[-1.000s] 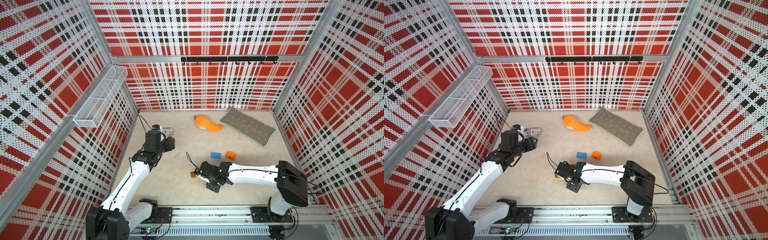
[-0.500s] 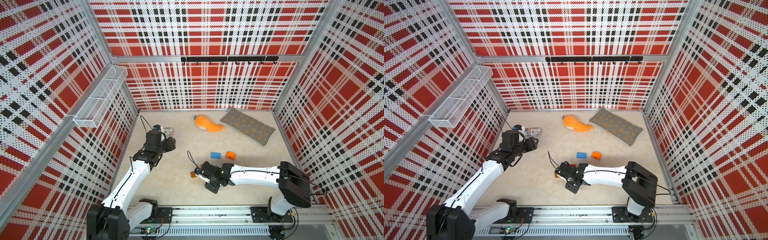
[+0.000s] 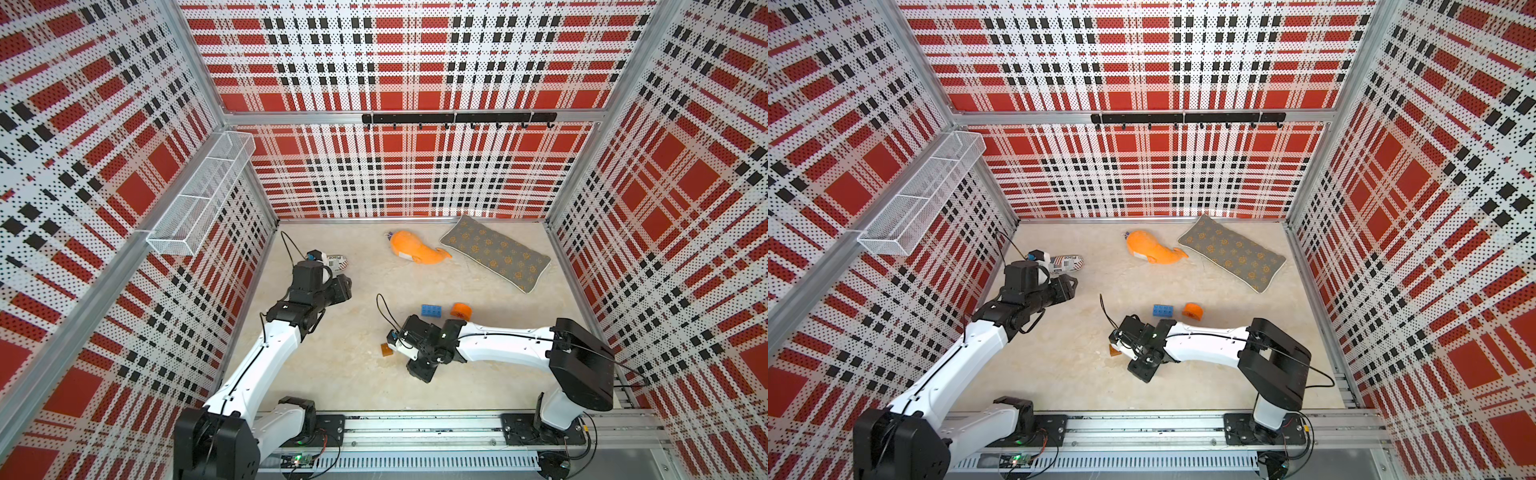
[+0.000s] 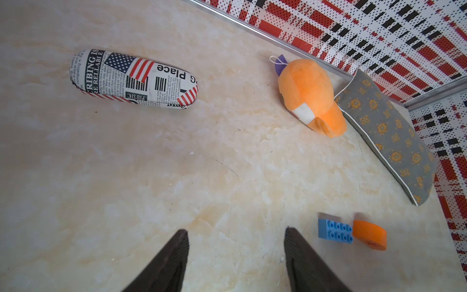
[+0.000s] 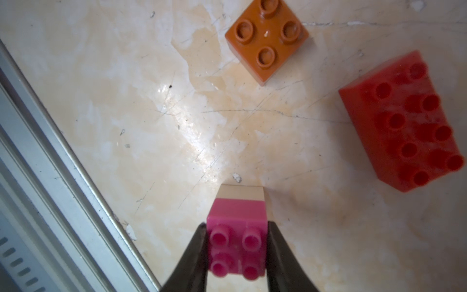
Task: Assemble an ice cream with lego
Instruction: Assemble the lego brick with the lego brick.
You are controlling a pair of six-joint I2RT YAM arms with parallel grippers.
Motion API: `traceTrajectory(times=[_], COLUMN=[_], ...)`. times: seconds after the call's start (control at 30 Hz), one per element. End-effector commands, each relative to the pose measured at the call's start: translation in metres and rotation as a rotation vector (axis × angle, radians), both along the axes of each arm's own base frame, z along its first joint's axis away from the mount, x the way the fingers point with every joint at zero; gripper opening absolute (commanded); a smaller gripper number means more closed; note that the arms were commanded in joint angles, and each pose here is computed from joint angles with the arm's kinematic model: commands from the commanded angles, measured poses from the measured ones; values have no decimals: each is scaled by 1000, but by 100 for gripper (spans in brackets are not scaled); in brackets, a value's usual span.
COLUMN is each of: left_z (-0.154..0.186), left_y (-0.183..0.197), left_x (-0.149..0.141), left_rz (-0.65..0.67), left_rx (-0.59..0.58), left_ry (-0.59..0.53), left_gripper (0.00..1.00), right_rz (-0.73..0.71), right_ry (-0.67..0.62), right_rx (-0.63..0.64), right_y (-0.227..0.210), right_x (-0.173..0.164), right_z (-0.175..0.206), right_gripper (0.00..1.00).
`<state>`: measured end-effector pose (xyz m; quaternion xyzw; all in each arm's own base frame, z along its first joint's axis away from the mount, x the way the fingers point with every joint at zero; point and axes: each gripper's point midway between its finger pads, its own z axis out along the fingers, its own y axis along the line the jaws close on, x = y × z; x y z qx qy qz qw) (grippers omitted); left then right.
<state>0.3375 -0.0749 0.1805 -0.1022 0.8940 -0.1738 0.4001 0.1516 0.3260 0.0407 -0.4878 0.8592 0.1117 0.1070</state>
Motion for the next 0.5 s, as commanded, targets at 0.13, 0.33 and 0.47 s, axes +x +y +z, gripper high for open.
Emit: traceTrajectory(times=[0.13, 0.33, 0.47], left_z=[-2, 0, 1], left_y=[1, 0, 1], left_x=[-1, -1, -1], left_rz=[3, 1, 6], left_rx=[-6, -6, 0], left_ry=[-6, -13, -17], left_gripper=[65, 65, 65], right_rz=[-243, -608, -764], right_ry=[9, -124, -84], right_rx=[-306, -349, -250], right_y=[-58, -67, -51], right_x=[6, 37, 39], right_z=[-38, 11, 22], right_gripper=[17, 19, 20])
